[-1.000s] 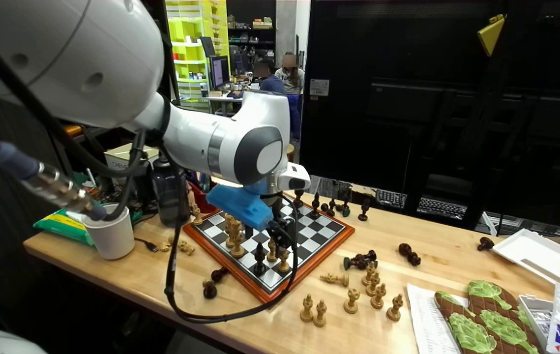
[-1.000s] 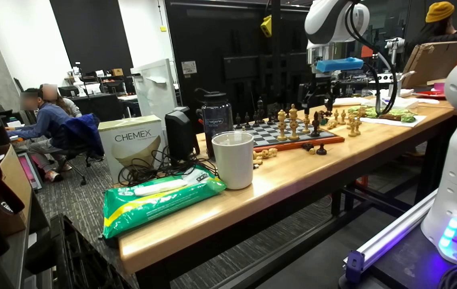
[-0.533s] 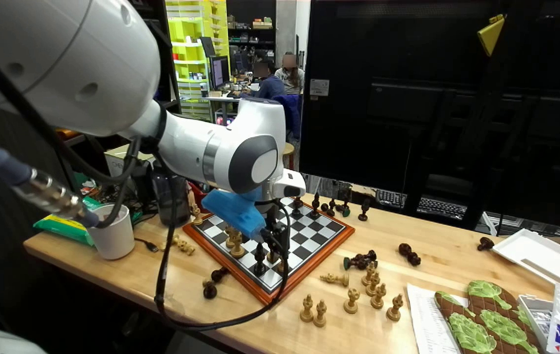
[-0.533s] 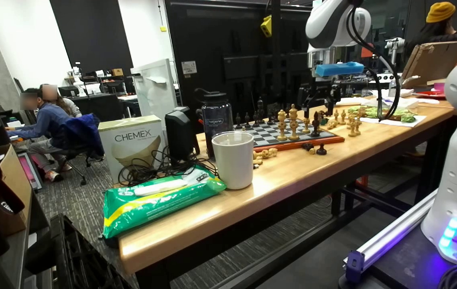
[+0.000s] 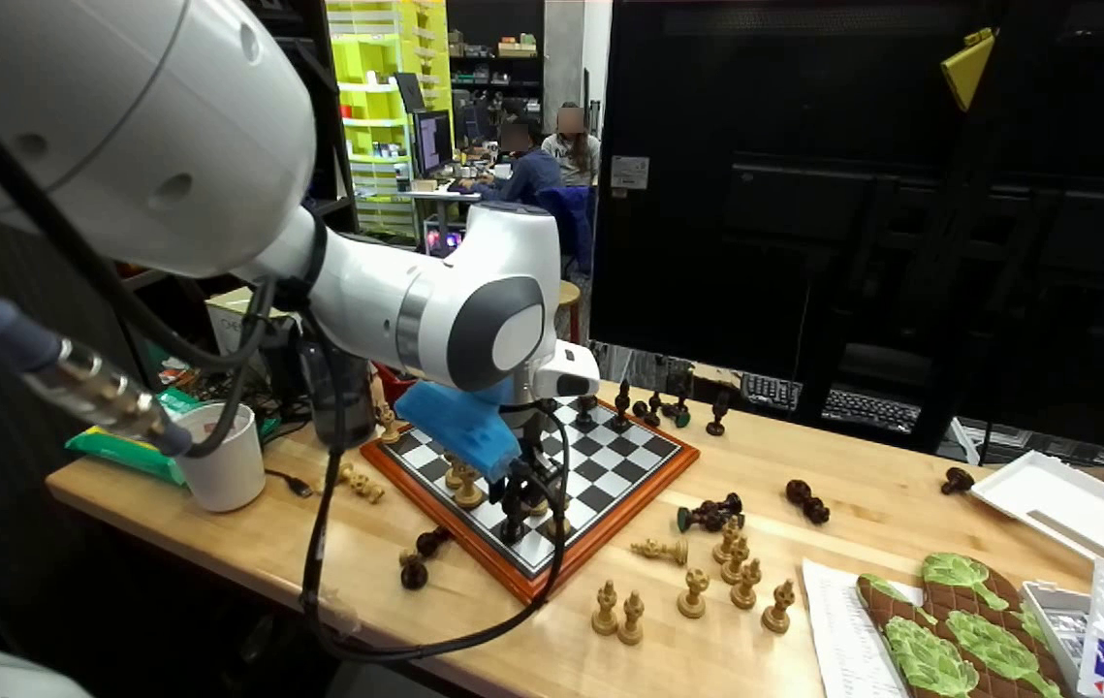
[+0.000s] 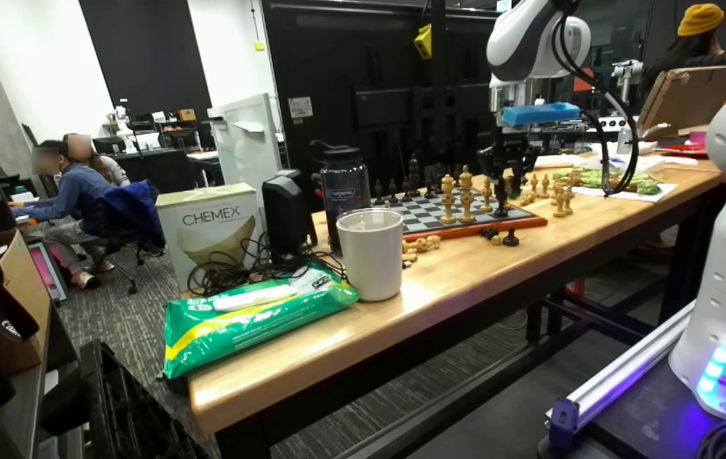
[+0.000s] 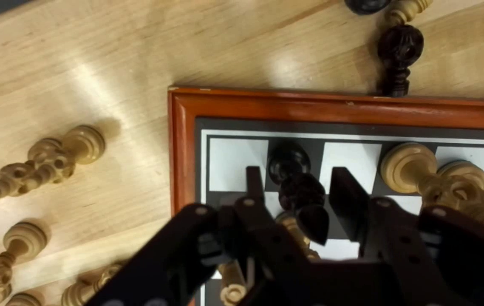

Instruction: Move the bishop to 8c

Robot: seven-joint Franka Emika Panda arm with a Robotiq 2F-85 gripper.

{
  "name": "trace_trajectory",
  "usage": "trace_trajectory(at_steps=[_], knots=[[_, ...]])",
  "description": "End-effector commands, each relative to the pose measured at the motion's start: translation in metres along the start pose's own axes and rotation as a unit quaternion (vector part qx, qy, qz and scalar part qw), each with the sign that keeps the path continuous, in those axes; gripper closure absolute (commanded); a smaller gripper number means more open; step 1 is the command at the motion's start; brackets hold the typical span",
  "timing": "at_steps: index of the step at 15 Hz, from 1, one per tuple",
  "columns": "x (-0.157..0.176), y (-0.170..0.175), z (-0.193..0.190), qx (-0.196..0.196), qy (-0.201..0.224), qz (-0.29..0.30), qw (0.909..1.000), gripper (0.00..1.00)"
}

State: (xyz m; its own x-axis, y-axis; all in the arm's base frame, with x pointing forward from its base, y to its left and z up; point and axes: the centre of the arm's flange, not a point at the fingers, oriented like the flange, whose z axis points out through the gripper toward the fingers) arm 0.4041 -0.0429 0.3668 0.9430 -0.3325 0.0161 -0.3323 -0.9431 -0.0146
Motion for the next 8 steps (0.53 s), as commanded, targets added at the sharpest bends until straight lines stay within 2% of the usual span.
trace_trajectory(at_steps=[1,3,4,8], knots=[[-0.006,-0.005,0.003,0.003,0.002,0.001,1.0000,0.87],[-0.005,-0.007,0.003,0.002,0.001,-0.002,1.0000,0.98],[-0.006,-0.007,0.003,0.001,0.001,-0.002,1.0000,0.94],[-0.008,-0.014,-0.012,-0.014,0.000,-0.007,0.9999,0.94]])
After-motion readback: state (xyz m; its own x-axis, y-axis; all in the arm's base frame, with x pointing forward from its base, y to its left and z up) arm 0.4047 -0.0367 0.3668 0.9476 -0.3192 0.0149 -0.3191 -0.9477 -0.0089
